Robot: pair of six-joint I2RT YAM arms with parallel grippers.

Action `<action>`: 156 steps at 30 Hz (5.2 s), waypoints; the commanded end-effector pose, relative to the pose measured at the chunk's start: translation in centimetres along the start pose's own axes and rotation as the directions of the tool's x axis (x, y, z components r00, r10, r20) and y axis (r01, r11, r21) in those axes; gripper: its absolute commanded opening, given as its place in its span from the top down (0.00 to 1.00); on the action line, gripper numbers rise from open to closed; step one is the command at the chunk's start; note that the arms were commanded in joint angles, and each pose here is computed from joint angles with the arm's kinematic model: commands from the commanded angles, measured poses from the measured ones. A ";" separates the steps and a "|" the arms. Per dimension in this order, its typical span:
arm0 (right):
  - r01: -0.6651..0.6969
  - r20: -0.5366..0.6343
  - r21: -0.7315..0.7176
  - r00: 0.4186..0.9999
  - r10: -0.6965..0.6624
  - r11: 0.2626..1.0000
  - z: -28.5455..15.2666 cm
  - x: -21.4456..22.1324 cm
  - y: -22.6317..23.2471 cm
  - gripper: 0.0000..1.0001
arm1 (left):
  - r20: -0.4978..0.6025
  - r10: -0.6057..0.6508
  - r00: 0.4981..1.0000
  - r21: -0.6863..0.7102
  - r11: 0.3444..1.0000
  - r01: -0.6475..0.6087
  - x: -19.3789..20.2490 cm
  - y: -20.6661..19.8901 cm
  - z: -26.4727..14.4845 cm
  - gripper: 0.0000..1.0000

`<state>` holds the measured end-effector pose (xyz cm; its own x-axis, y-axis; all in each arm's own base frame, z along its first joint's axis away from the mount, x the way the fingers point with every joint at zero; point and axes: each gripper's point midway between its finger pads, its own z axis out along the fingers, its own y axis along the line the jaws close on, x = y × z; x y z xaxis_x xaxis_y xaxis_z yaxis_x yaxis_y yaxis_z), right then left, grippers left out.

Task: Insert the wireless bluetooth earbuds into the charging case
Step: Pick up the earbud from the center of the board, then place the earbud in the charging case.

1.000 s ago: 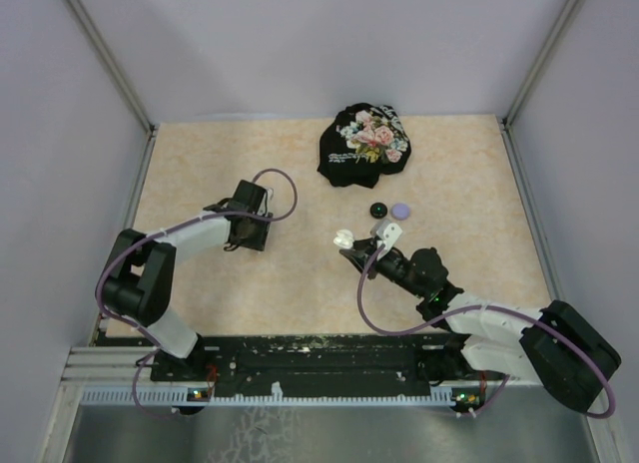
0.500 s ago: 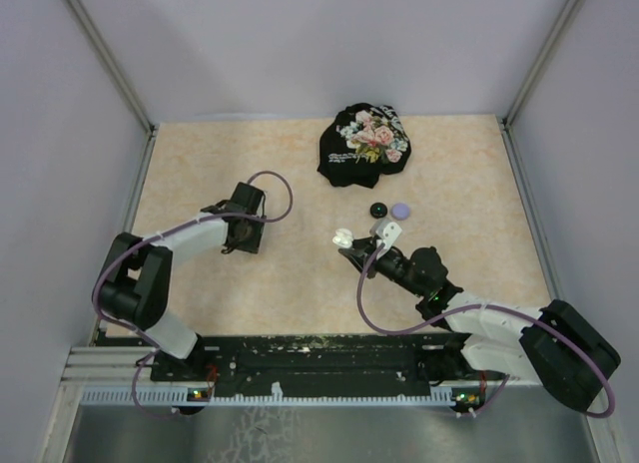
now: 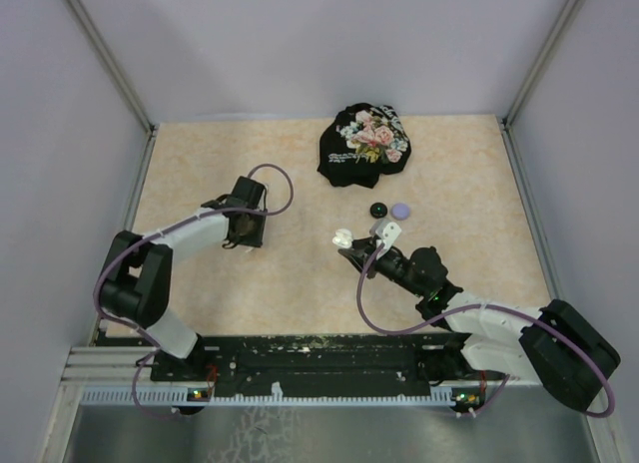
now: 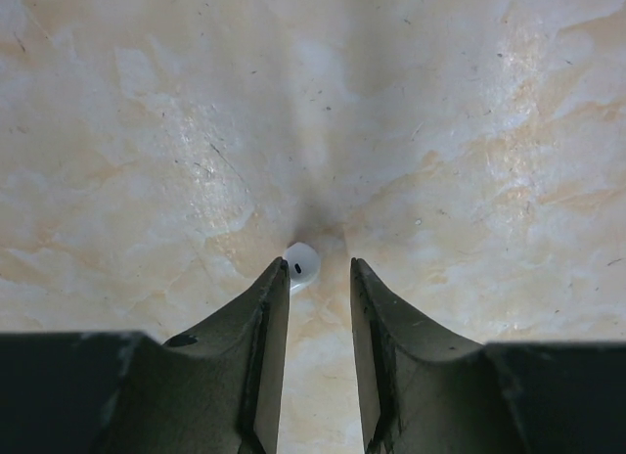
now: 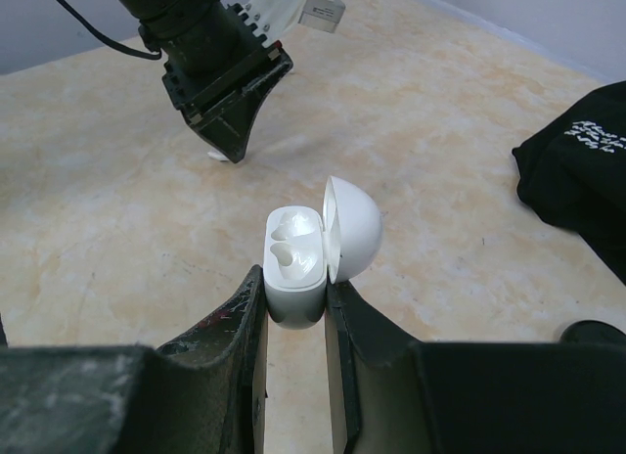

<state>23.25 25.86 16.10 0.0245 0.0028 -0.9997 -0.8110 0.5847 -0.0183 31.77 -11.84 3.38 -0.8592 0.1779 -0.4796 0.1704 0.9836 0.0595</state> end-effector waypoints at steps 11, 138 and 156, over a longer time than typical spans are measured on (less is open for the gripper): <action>0.008 0.095 -0.030 0.995 -0.005 1.000 1.0 -3.4 0.5 1.00 | -0.067 -0.048 0.997 -0.055 0.998 0.045 0.4 1.1 1.2 0.69; 0.078 0.324 -0.073 0.945 -0.050 0.994 -1.3 -6.8 1.9 1.00 | 0.590 -0.253 0.766 0.747 0.531 -0.400 -4.4 -22.3 -21.9 0.82; 0.085 0.310 -0.114 0.950 -0.046 0.990 -1.0 -6.6 2.6 1.00 | 0.584 -0.213 0.783 0.694 0.631 -0.346 -5.4 -21.5 -20.2 0.82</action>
<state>21.17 26.04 19.19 0.1595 0.1474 -0.9761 -0.8519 0.5201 -0.0606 21.51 -34.00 22.82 -0.4522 -0.1095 -0.8852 0.7680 0.4568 -0.4488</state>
